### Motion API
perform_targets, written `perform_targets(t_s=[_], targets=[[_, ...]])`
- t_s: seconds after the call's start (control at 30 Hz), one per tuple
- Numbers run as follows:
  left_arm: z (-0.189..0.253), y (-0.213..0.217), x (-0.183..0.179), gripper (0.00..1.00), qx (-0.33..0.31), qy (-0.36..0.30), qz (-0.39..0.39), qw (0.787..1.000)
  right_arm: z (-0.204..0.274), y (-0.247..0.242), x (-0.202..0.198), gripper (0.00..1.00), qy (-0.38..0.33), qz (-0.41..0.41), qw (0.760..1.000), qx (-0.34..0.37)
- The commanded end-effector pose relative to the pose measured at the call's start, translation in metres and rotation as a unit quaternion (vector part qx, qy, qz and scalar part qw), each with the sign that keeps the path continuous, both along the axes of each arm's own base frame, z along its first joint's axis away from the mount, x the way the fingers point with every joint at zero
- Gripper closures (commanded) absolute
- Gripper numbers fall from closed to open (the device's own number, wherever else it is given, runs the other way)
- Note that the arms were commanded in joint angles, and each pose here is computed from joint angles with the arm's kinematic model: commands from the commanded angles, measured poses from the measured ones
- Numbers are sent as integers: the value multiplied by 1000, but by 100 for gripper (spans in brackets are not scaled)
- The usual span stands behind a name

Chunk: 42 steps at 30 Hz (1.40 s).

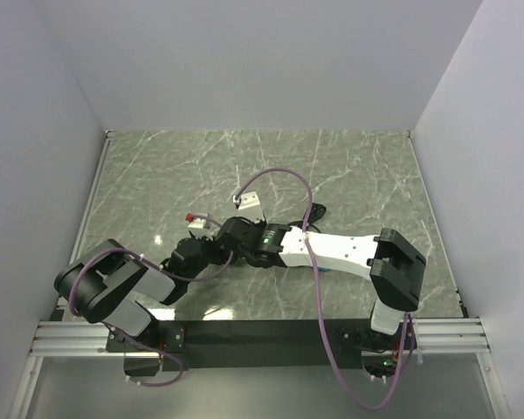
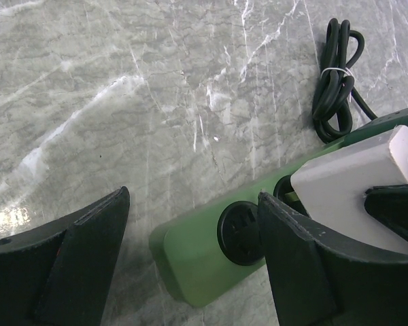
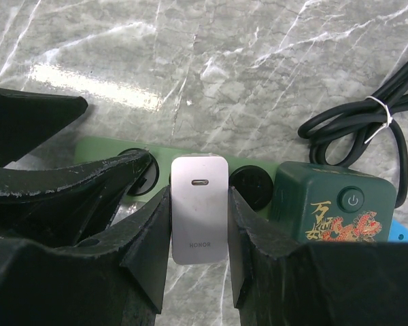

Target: Insert the plug

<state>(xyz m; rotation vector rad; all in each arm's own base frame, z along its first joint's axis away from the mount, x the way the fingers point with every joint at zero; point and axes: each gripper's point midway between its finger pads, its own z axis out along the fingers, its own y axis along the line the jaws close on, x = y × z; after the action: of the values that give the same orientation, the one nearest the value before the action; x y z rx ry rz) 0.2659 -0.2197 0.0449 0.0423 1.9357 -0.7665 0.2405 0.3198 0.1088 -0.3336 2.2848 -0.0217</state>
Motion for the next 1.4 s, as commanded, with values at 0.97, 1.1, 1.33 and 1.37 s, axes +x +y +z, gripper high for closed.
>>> perform_targets(t_s=[0.97,1.1,1.33,1.37], targets=[[13,-4,3,19,-16,-24,-7,1000,-16,7,8,100,27,5,1000,6],[14,-4,3,19,-16,-25,-7,1000,-28,12,5,100,46,16,999,7],[13,-6,4,20,-14,-24,-10,1000,-46,7,-5,100,79,13,997,-9],[12,-6,5,20,-13,-24,-10,1000,-47,5,-6,100,82,9,997,-11]])
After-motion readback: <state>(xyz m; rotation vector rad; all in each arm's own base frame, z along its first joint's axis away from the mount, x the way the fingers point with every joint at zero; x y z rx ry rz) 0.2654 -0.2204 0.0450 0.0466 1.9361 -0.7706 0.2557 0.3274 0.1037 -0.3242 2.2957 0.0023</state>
